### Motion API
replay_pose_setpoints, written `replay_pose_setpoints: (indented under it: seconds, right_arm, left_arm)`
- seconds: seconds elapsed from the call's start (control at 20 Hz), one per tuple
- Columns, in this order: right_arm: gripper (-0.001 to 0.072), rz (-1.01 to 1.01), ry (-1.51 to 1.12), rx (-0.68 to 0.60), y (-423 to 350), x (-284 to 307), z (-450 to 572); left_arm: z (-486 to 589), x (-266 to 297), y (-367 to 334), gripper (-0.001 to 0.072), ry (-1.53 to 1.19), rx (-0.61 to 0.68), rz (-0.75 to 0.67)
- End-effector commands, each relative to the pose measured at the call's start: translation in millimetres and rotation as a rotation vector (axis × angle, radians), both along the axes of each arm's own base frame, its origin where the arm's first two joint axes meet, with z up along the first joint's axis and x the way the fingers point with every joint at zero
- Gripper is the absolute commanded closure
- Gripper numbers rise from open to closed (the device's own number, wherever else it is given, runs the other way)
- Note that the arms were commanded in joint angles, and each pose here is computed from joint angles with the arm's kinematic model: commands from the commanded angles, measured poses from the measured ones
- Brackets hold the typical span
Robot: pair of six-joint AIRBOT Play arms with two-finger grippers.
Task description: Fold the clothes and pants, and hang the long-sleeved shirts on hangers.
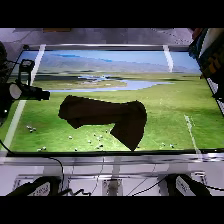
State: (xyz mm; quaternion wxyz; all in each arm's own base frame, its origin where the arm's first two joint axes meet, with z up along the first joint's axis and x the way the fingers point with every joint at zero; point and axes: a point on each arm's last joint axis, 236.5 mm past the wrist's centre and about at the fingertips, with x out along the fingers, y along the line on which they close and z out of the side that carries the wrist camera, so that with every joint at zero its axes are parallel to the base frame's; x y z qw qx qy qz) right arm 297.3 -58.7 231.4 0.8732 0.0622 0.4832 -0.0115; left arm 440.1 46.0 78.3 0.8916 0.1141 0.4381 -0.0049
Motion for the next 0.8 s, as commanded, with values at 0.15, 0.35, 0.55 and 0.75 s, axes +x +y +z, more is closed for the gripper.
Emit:
replay_pose_setpoints:
  seconds: [0.15, 0.35, 0.55, 0.75]
  right_arm:
    - [0.0698, -0.004, -0.024, -0.005, -1.3, 4.9, 3.0]
    - [0.0697, -0.018, -0.133, -0.054, -15.4, 32.5, 14.7]
    - [0.0697, -0.011, 0.019, 0.007, -14.8, 33.3, -47.6]
    - [0.0697, -0.009, 0.254, 0.15, 6.9, 6.4, -164.0]
  left_arm:
    - [-3.6, 0.3, 0.5, 0.069, 0.008, 0.0, 0.0]
    - [-3.5, 0.2, 0.5, 0.0689, 0.008, 0.0, 0.0]
    - [-3.5, 0.2, 0.5, 0.069, 0.008, 0.0, 0.0]
    - [-3.5, 0.2, 0.5, 0.069, 0.008, 0.0, 0.0]
